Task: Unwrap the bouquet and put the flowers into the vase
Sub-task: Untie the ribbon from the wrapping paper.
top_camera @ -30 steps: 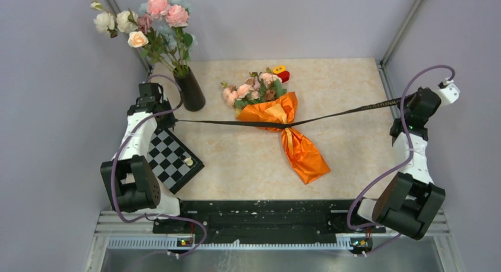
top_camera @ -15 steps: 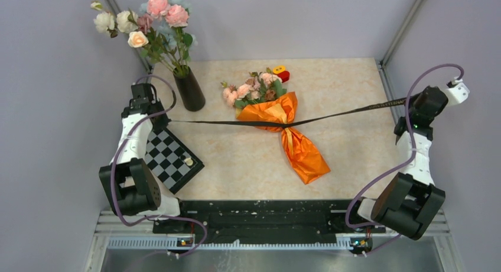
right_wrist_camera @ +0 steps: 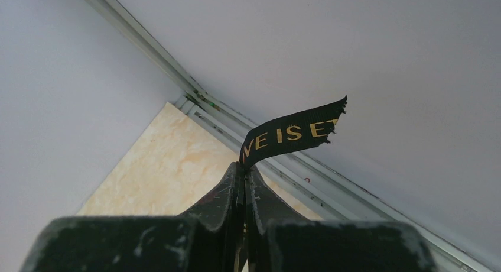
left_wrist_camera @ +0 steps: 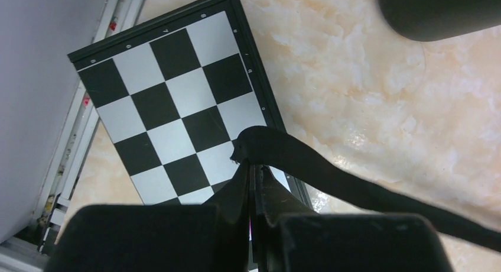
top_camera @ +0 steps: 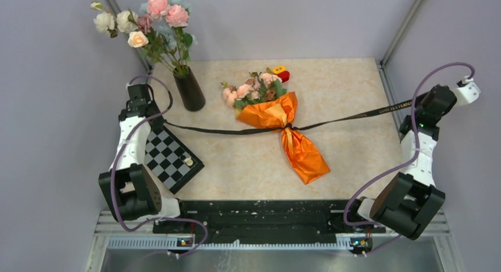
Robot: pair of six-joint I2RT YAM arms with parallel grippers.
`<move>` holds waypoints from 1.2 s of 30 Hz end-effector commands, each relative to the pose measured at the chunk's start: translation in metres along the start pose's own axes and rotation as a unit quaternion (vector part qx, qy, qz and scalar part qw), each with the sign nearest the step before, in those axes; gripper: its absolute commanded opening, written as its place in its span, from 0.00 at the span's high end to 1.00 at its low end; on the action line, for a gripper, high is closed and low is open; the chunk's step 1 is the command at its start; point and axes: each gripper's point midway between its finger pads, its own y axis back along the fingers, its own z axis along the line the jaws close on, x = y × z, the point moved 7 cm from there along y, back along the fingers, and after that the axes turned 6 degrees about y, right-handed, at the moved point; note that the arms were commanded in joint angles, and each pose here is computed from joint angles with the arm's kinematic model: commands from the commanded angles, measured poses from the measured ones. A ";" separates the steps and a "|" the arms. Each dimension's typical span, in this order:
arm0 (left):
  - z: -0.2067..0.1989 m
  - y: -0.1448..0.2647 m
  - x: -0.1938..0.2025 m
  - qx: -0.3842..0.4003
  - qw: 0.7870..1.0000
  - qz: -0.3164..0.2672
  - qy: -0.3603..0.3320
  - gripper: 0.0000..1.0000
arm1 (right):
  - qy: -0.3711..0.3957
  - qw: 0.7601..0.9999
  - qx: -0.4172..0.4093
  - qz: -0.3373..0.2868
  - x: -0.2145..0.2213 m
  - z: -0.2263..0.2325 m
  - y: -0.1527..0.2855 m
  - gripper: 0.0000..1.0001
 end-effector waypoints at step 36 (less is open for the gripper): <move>-0.091 0.049 0.033 0.113 0.978 -0.066 -0.160 0.01 | 0.041 0.940 -0.301 0.157 0.054 0.090 0.058 0.17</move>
